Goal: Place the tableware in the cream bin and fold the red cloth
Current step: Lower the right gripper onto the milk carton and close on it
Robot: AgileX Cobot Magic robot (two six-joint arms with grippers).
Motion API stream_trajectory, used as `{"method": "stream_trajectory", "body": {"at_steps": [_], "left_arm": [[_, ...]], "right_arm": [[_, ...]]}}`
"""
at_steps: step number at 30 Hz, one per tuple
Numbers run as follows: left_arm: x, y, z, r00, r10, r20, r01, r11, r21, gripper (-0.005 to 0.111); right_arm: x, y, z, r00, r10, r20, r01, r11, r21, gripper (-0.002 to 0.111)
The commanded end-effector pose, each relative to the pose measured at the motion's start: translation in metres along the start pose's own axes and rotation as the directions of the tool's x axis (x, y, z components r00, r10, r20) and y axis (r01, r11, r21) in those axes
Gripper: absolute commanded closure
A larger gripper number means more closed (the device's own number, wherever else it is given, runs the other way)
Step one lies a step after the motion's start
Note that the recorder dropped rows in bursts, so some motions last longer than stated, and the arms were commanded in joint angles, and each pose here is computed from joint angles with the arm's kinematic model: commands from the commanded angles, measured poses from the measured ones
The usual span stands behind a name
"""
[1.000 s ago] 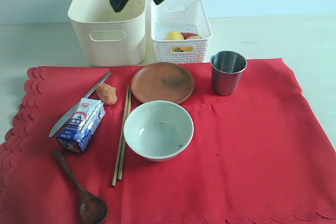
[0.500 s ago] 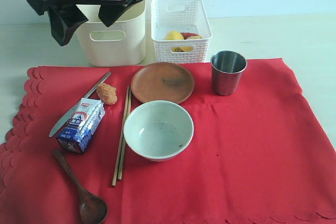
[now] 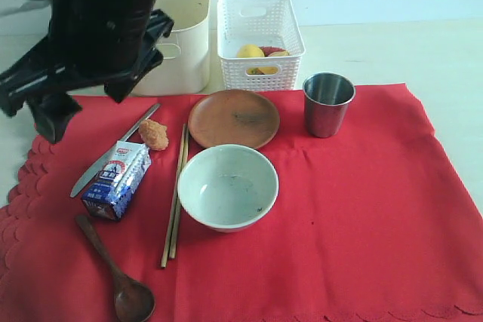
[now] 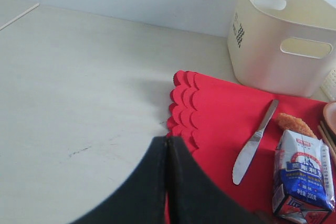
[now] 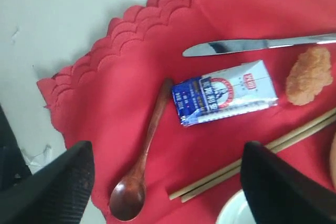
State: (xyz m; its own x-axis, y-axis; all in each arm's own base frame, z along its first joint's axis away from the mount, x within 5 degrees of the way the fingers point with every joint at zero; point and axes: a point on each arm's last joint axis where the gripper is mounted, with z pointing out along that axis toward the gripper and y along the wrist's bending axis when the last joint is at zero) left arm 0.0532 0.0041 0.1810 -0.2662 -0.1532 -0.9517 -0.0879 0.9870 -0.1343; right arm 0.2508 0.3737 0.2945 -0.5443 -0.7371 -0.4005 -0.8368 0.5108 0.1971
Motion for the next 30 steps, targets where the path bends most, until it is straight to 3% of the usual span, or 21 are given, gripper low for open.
{"method": "stream_trajectory", "body": {"at_steps": [1, 9, 13, 16, 26, 30], "left_arm": [[0.000, 0.000, 0.000, 1.000, 0.009, 0.008, -0.009, 1.000, 0.007, 0.107], [0.000, 0.000, 0.000, 1.000, 0.009, 0.008, -0.009, 1.000, 0.007, 0.107], [0.000, 0.000, 0.000, 1.000, 0.009, 0.008, -0.009, 1.000, 0.007, 0.107], [0.000, 0.000, 0.000, 1.000, 0.009, 0.008, -0.009, 1.000, 0.007, 0.107], [0.000, 0.000, 0.000, 1.000, 0.009, 0.008, -0.009, 1.000, 0.007, 0.107], [0.000, 0.000, 0.000, 1.000, 0.009, 0.008, -0.009, 1.000, 0.007, 0.107]], "right_arm": [[0.001, 0.007, 0.025, 0.999, -0.022, -0.046, 0.022, 1.000, -0.002, 0.035], [0.005, -0.008, 0.065, 0.981, 0.170, -0.090, -0.163, 0.983, 0.082, 0.035], [0.007, -0.021, 0.088, 0.965, 0.243, -0.095, -0.222, 0.957, 0.187, 0.022], [0.000, -0.025, 0.100, 0.955, 0.288, -0.064, -0.272, 0.944, 0.190, 0.012], [-0.003, -0.035, 0.140, 0.874, 0.482, -0.060, -0.459, 0.860, 0.222, 0.011], [-0.001, -0.046, 0.148, 0.810, 0.584, -0.047, -0.558, 0.793, 0.244, 0.011]]}}
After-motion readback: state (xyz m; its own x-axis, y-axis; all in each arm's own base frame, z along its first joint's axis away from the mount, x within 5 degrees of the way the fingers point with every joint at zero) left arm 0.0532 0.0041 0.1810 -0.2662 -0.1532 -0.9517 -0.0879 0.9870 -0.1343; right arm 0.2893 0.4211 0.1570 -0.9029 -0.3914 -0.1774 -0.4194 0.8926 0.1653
